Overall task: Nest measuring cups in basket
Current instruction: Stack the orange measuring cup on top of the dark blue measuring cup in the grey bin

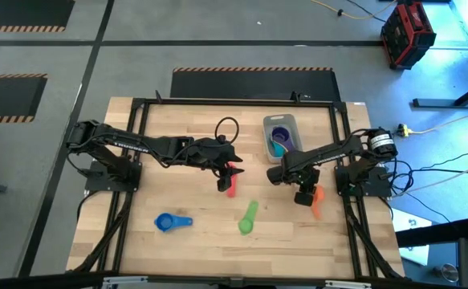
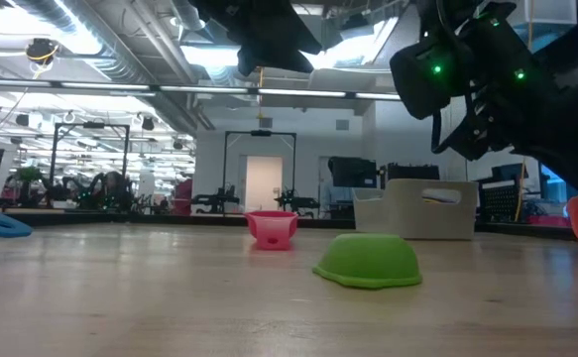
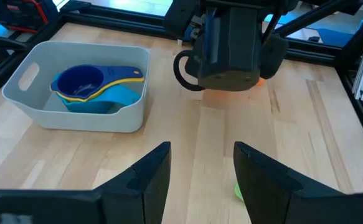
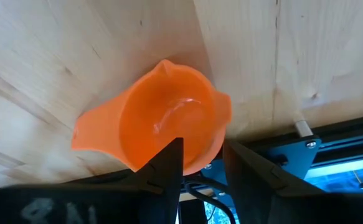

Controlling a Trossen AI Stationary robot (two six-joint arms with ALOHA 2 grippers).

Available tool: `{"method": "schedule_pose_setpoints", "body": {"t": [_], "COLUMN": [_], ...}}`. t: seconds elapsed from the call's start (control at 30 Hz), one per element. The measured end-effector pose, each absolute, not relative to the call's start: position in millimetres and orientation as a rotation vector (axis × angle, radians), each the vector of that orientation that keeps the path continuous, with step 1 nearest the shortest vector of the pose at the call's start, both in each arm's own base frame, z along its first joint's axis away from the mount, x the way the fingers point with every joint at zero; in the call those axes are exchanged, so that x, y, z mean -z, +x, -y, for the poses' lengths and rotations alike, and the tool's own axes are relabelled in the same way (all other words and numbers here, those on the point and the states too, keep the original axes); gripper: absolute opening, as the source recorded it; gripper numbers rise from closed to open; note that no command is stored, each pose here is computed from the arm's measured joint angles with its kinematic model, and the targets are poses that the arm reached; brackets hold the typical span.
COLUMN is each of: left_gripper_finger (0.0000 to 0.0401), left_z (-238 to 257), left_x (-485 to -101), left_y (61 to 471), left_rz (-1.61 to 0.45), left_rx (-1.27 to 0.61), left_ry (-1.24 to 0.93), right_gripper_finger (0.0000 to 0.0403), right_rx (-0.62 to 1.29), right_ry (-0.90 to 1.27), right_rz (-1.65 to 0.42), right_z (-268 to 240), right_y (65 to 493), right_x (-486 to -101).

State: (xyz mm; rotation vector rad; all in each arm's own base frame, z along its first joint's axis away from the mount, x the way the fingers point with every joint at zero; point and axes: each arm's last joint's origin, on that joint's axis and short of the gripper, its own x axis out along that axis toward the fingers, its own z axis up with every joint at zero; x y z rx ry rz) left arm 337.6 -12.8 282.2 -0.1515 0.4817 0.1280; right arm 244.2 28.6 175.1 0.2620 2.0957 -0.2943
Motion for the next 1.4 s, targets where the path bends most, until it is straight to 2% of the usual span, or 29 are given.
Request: {"method": "schedule_pose_setpoints", "body": {"t": [0.53,0.83,1.23,1.4], "left_gripper_finger": [0.0167,0.0167,0.0167,0.0167], "left_z": [12.8,12.8,12.8,12.7], "left_x": [-282.2,-282.1,-282.2,-282.2], "left_y": [337.6,337.6,337.6,337.6], "left_rz": [-0.482,-0.482,-0.482,-0.482], "left_rx": [-0.128,-0.128,-0.128,-0.128], "left_ry": [-0.152,-0.152,-0.152,-0.152], "right_gripper_finger": [0.0117,0.0068,0.0065,0.0065], "right_rx": [0.315,0.298,0.245,0.248], "right_ry": [0.209,0.225,0.222,0.173], "right_rz": [-2.179,-2.204,-2.221,-2.158], "right_z": [-25.9,-25.6,-25.7,-24.8], "right_y": [223.6,214.5,210.0,214.5], "right_x": [-154.7,-144.0,-139.4,-136.1]}}
